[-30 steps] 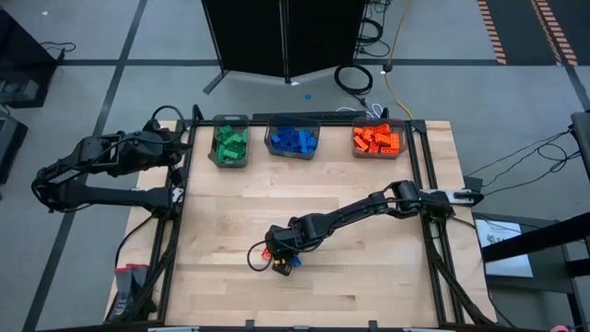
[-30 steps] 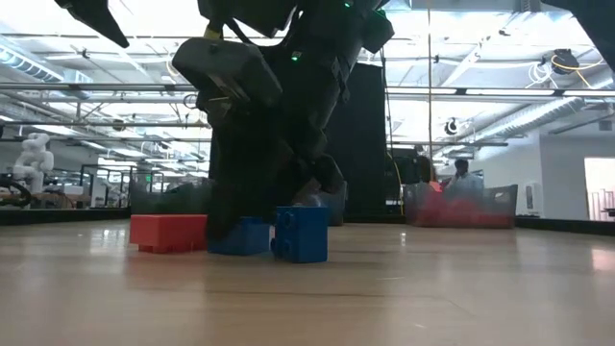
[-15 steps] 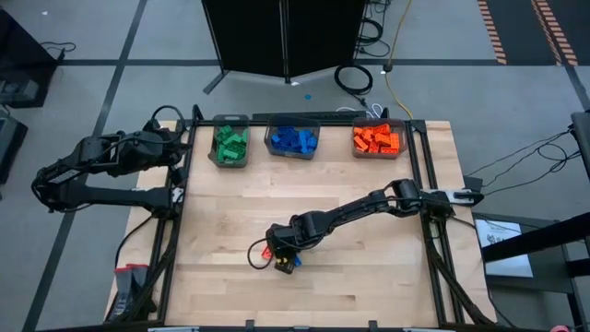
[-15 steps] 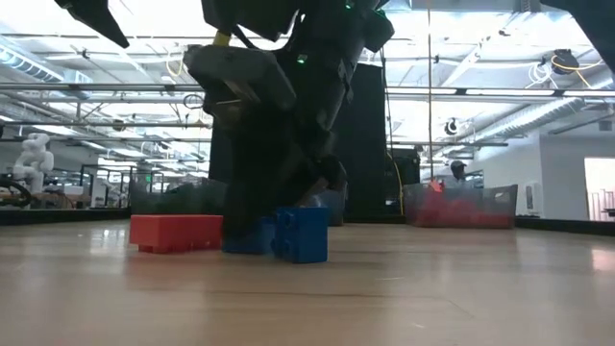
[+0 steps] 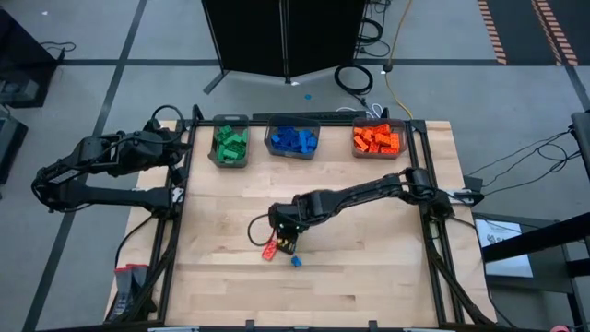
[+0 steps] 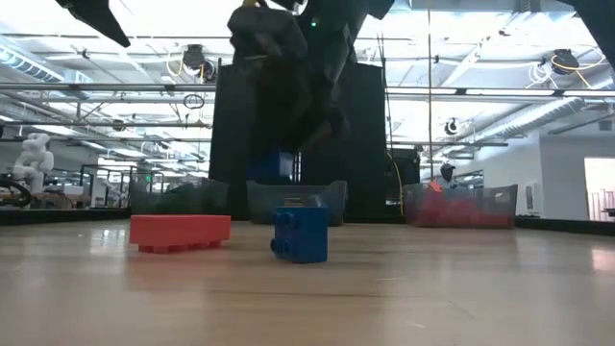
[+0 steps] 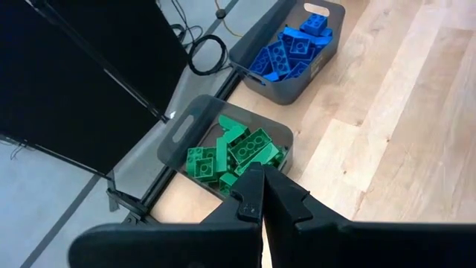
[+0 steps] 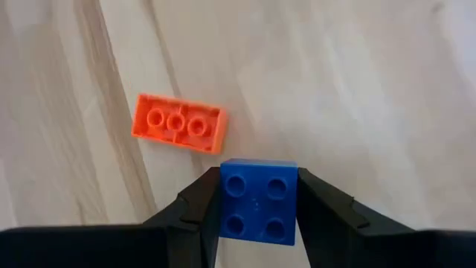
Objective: Sort blocks
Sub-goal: Put the blue game piece into the middle black bin
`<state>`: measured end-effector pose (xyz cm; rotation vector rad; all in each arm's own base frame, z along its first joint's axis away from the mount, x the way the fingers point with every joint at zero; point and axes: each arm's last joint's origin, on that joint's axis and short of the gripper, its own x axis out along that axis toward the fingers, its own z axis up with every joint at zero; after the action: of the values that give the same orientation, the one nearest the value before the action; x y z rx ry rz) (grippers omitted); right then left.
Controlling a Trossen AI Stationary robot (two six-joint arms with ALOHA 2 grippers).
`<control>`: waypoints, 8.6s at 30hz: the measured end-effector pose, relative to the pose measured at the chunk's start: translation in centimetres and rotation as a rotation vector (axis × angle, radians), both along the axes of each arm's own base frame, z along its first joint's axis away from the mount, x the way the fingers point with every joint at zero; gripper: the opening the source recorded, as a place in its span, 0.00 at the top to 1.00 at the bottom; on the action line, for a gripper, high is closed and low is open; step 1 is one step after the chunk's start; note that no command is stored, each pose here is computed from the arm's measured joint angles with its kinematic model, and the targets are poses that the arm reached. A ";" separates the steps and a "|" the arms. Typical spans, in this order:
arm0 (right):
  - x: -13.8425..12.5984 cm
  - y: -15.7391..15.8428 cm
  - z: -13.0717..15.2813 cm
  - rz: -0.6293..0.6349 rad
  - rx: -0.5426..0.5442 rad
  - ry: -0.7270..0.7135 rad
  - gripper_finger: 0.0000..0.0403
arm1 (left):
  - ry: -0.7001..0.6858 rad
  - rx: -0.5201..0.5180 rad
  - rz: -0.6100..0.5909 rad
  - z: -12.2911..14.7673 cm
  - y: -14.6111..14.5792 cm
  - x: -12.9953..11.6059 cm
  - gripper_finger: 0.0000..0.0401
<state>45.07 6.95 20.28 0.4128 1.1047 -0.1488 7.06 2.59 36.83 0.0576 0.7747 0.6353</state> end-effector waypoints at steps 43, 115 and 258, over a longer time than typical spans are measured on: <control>-1.9 -17.2 2.6 -0.045 -0.190 -0.009 0.68 | -0.081 -0.050 0.075 0.1 0.0 0.1 1.00; -8.7 -35.0 -0.1 -0.131 -0.221 -0.026 0.65 | -0.049 -0.009 0.228 -0.2 0.7 1.9 1.00; -4.0 9.4 4.1 0.670 -0.221 0.103 0.54 | -0.022 -0.034 0.158 -0.3 0.6 2.0 1.00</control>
<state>41.12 16.31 24.33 -0.1757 1.2591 0.3008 9.07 3.15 36.51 -0.0417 0.7732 0.7710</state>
